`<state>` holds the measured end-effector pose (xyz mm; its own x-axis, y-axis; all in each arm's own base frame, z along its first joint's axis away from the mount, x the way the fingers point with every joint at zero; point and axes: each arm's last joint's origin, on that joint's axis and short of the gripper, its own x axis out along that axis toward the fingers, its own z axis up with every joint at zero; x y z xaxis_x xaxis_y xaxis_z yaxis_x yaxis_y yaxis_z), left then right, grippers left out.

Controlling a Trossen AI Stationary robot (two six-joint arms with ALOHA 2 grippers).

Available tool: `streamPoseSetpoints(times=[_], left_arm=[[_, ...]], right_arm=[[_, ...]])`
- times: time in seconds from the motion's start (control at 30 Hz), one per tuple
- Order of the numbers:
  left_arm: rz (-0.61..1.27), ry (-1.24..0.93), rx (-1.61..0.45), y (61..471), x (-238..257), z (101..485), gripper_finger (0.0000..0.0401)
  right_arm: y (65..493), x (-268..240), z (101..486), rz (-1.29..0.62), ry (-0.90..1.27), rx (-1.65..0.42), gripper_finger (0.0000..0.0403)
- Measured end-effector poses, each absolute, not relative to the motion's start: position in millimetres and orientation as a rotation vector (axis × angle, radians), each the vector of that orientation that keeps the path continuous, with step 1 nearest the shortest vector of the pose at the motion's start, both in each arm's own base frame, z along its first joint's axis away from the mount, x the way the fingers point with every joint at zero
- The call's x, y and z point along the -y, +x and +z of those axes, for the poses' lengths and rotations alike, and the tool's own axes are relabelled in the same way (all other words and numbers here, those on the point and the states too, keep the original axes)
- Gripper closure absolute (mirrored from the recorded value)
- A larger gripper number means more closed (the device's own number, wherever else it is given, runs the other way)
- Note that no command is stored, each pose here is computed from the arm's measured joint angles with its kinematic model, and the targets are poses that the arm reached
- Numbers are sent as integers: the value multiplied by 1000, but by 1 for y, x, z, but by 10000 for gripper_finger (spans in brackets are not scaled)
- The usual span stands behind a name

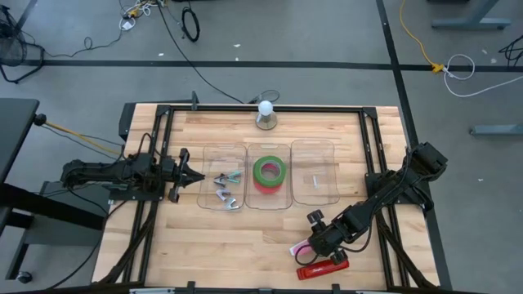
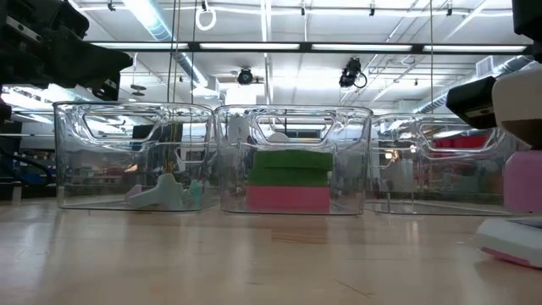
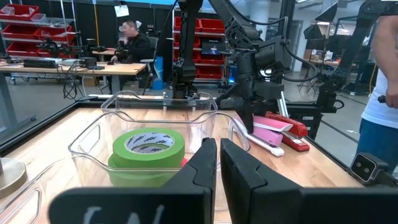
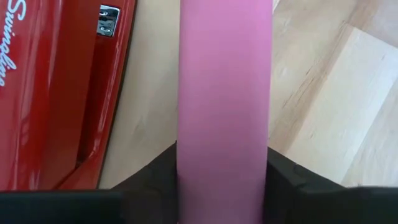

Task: Pick and place Stapler, Stapler remover, tape
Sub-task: Put the pink stapler into the right transparent bin

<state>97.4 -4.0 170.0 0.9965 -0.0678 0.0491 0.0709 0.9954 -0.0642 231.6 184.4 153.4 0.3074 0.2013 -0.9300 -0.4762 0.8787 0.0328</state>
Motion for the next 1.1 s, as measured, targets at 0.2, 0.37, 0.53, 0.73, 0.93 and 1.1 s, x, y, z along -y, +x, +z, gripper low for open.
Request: streamPoseSetpoints(times=[0.2, 0.37, 0.53, 0.73, 0.93, 1.1], left_arm=[[-69, -66, 47, 97, 4, 170, 376], [-69, -66, 47, 97, 4, 170, 376], [-69, -66, 47, 97, 4, 170, 376], [-69, -66, 47, 97, 4, 170, 376], [-69, -66, 47, 97, 4, 170, 376], [-69, -66, 47, 97, 4, 170, 376]], right_arm=[[232, -184, 153, 456, -268, -1178, 249], [231, -185, 154, 459, -267, -1176, 252], [229, -186, 166, 481, -257, -1138, 261], [232, -189, 198, 500, -219, -1040, 263], [233, -186, 236, 507, -183, -960, 263], [236, -175, 268, 486, -144, -902, 263]])
